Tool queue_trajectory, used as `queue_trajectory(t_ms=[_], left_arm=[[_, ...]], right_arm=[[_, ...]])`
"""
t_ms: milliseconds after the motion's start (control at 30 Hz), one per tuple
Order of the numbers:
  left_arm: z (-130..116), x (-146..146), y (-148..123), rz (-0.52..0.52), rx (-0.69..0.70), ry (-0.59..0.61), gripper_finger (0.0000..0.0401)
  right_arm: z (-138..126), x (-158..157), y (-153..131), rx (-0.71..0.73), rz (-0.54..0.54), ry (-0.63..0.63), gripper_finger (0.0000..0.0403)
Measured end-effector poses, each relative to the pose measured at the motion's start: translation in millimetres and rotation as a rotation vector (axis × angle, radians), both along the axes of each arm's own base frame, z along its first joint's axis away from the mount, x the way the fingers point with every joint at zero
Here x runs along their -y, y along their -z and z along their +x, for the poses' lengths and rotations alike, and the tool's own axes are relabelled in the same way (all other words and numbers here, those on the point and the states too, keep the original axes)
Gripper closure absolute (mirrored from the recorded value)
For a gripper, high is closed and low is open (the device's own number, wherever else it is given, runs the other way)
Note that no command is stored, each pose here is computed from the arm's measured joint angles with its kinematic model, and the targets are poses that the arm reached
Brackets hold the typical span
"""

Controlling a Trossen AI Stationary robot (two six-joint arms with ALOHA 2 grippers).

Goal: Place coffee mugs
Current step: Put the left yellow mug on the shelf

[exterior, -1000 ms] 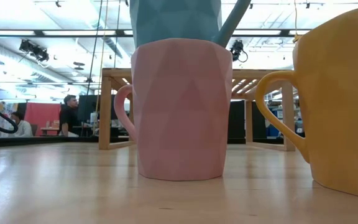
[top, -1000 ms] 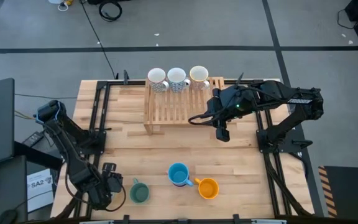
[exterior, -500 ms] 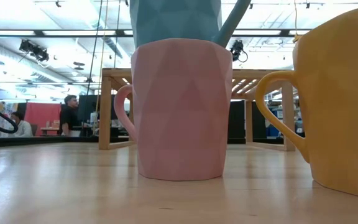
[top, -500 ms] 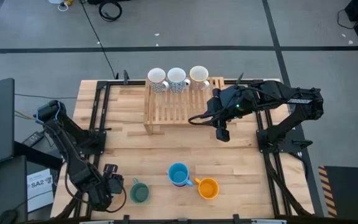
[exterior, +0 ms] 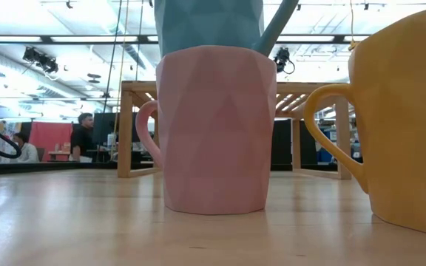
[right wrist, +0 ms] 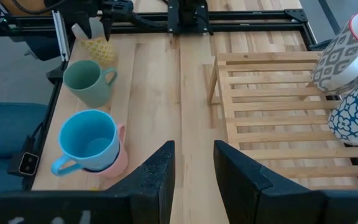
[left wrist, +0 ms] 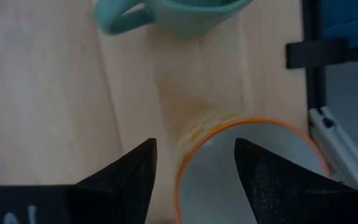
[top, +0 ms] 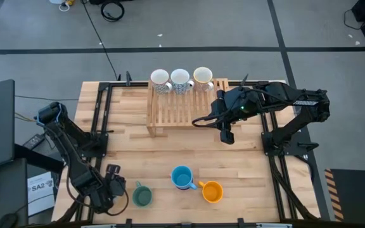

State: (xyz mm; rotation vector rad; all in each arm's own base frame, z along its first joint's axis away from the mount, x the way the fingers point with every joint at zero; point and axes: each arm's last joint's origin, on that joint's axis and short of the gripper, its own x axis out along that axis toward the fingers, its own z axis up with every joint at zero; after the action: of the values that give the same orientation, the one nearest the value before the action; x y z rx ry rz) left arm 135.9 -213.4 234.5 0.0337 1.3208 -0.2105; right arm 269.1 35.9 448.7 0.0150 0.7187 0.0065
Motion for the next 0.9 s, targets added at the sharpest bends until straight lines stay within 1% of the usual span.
queue_trajectory(t_ms=[200,467,767,900], left_arm=[[-2.3,-3.8,1.8,0.039,-0.024,0.000,0.0220],[-6.5,-9.3,17.4,0.061,-0.069,-0.006,0.0282],[-6.0,-9.7,17.4,0.055,-0.078,-0.008,0.0371],[-1.6,-12.6,17.2,0.044,-0.092,-0.029,0.0374]], right_arm=[[0.0,0.0,0.0,0.000,0.000,0.000,0.0286],[0.0,0.0,0.0,0.000,0.000,0.000,0.0286],[0.0,0.0,0.0,0.000,0.000,0.000,0.0286],[0.0,0.0,0.0,0.000,0.000,0.000,0.0286]])
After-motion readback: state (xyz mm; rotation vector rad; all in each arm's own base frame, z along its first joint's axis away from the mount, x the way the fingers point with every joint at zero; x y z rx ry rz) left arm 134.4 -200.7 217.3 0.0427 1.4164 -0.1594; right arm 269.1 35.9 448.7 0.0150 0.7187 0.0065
